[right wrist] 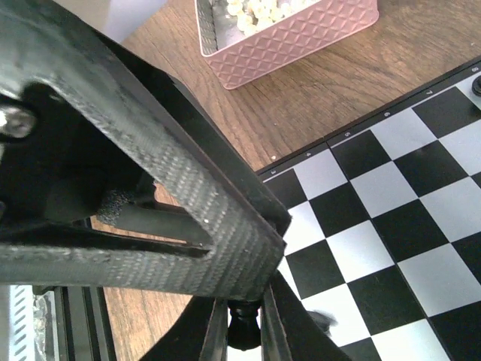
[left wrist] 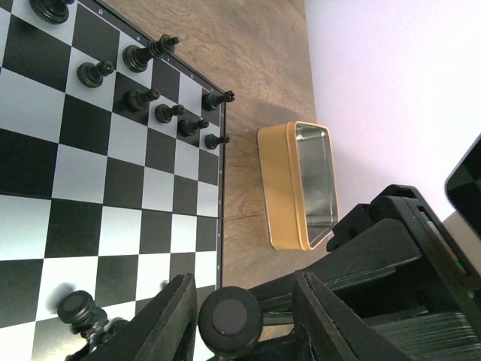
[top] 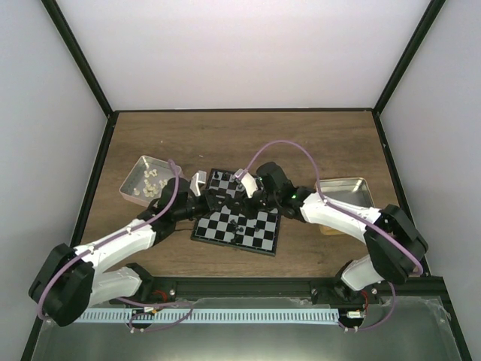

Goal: Set up the chess pieces on the board
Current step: Place the chess piece on the chessboard.

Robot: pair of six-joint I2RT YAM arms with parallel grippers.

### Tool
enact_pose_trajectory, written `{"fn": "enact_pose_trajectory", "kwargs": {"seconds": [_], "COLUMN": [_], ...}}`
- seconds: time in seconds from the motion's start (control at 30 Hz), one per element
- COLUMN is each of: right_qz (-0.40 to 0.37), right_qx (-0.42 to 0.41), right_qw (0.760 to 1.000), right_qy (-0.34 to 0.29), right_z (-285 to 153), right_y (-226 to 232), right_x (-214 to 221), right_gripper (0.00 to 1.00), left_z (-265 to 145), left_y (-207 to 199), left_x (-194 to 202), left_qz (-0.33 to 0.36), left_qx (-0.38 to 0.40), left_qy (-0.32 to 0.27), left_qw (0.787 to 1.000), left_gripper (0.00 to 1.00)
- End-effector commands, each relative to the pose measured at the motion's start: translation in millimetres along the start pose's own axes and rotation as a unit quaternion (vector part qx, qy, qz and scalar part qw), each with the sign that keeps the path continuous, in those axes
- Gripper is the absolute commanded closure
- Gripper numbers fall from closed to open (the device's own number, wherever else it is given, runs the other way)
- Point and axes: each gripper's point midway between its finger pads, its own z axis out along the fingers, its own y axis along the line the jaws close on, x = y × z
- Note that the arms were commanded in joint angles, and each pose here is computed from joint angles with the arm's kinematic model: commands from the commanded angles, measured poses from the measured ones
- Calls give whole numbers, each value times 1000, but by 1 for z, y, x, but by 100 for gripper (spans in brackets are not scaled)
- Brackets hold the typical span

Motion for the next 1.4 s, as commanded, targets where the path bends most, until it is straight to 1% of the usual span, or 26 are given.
{"fn": "enact_pose_trajectory", "kwargs": {"seconds": [0.0,0.1,0.17,0.2,0.23,0.3,0.37,0.43,0.53,0.63,0.77,0.83,0.93,1.0,1.13,1.2,1.23,1.37], "right_qz": [-14,-7,8,15,23,51,92,136,209,240,254,268,292,306,335,342,343,343], "right_qx": [-17,-12,-9,-13,-20,-25,-28,-36,-52,-72,-90,-91,-91,-88,-62,-58,-61,-88], "right_qw": [999,999,999,998,997,994,987,976,953,940,935,931,924,922,917,916,916,915], "right_qy": [-30,-41,-52,-59,-67,-94,-127,-164,-211,-231,-228,-228,-228,-223,-208,-201,-199,-193], "right_z": [-10,-12,-15,-17,-19,-26,-36,-47,-63,-71,-70,-70,-68,-65,-58,-55,-54,-53], "right_y": [10,10,10,12,16,19,21,23,25,30,35,34,30,28,16,14,14,24], "right_x": [-17,-22,-26,-29,-32,-39,-47,-55,-66,-72,-81,-82,-79,-75,-64,-60,-60,-61], "right_gripper": [99,99,95,91,85,70,59,51,46,45,46,48,53,53,46,45,47,64], "left_z": [2,3,2,1,0,-3,-6,-10,-16,-21,-21,-22,-22,-23,-23,-23,-23,-22], "left_y": [-5,-5,-7,-9,-11,-19,-29,-38,-48,-58,-64,-65,-64,-63,-64,-63,-61,-55], "left_x": [1,2,1,0,0,-2,-4,-7,-13,-18,-21,-23,-27,-28,-28,-27,-27,-26], "left_qz": [-3,-5,-8,-10,-13,-24,-43,-69,-116,-162,-217,-235,-248,-252,-258,-261,-264,-272], "left_qx": [19,20,24,26,30,44,61,77,100,131,161,173,180,180,186,186,185,180], "left_qy": [7,10,8,6,5,4,3,-1,-7,-14,-10,-11,-23,-26,-25,-25,-26,-30], "left_qw": [1000,1000,1000,1000,999,999,997,995,988,978,963,956,952,950,948,947,946,945], "left_gripper": [66,81,88,89,90,90,91,91,91,91,91,91,92,92,92,92,92,92]}}
